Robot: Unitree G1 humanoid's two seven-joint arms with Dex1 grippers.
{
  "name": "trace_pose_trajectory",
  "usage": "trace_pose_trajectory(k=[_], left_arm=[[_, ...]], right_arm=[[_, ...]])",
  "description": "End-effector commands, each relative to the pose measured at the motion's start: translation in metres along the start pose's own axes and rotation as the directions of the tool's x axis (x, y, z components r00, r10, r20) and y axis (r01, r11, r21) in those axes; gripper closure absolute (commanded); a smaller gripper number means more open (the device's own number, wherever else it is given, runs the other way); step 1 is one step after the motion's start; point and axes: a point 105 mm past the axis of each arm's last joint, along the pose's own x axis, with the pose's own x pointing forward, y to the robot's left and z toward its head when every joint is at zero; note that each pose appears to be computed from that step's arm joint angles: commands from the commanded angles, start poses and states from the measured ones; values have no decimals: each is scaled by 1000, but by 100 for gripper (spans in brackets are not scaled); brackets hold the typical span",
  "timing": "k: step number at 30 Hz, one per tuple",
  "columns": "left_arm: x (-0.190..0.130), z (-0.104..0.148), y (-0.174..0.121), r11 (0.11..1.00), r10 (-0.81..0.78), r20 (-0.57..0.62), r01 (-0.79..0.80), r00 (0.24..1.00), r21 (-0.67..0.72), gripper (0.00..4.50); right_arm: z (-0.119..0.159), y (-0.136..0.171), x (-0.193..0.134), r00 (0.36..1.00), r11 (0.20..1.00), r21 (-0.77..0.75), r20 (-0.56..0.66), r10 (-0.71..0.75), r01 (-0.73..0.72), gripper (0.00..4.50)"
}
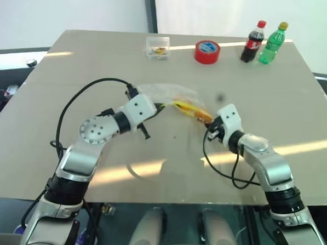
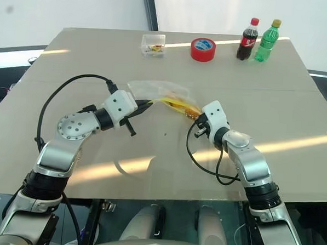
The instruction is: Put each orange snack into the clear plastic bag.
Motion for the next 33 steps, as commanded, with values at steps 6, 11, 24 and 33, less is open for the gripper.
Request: trace_pose_trajectory(k=[6,11,24,33], left_arm=[[-9,11,-18,995,-76,54,73,996,61,450],[-13,5,-30,989,-131,40,128,991,71,450],[-10,8,-27,995,-97,61,95,993,35,450],[-12,8,-38,992,-124,67,122,990,35,450]], right_arm=[[30,-1,9,992,996,91,125,-28,17,448],[43,5,15,981,949,311,196,-17,-45,448],[25,48,11,971,965,143,121,205,-221,448],[40,38,17,969,977,124,200,147,-173,448]])
